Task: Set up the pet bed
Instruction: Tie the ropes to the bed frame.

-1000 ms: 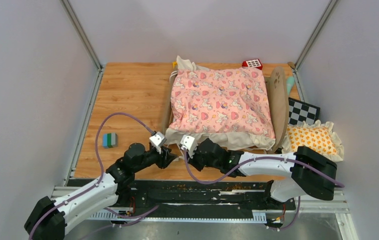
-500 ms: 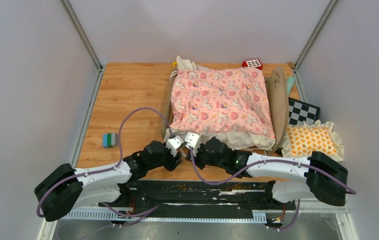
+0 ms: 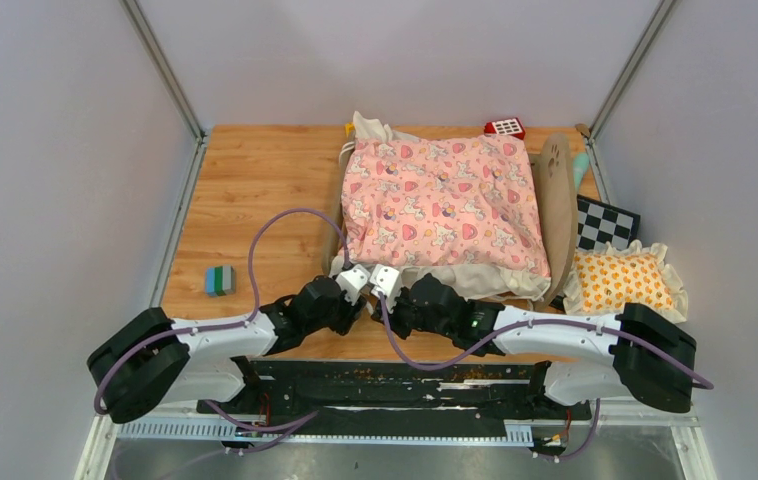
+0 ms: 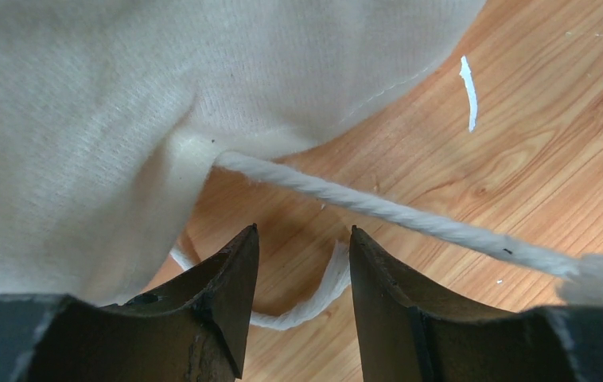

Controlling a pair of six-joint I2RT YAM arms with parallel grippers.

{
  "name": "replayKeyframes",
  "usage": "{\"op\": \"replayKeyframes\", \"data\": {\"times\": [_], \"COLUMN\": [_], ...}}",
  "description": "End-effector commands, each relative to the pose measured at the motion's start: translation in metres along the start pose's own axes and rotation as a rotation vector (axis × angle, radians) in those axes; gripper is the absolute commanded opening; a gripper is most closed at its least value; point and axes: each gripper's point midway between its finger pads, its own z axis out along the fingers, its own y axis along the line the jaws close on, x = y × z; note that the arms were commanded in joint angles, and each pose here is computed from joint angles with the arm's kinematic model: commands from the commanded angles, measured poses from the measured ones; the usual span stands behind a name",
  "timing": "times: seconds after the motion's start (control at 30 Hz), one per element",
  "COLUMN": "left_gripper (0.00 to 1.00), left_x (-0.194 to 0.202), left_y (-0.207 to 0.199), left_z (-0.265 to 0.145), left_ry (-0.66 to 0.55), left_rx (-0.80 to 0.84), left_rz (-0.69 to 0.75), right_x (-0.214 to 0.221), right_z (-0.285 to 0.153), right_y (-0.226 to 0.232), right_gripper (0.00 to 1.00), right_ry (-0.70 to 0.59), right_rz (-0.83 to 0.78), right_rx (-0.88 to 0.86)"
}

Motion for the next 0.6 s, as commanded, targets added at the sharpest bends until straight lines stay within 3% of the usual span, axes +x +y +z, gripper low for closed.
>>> {"op": "replayKeyframes", "data": {"times": [0.0, 0.4, 0.47, 0.57], "left_gripper": [0.54, 0.54, 0.49, 0.30], "left_x": [-0.006, 0.004, 0.006, 0.009], "left_y": [-0.006, -0.006, -0.007, -0.010], "left_z": [0.000, -0.009, -0.007, -0.003], "left_ry": [0.006, 0.060, 0.078, 0.106], "left_rx": [0.009, -0.011, -0.010, 0.005], "left_rz": [-0.058, -0.141, -0.141, -0.138], "right_x": [-0.012, -0.011, -0.010, -0.010], "right_z": [-0.003, 0.001, 0.001, 0.001], "right_y": [0.003, 0.004, 0.004, 0.003], "right_gripper": [0.00, 0.00, 0.00, 0.00], "right_ry": [-0.035, -0.027, -0.027, -0.026], "right_rz": [-0.002, 0.005, 0.006, 0.006], "right_rx": [-0.018, -0.023, -0.022, -0.018]}}
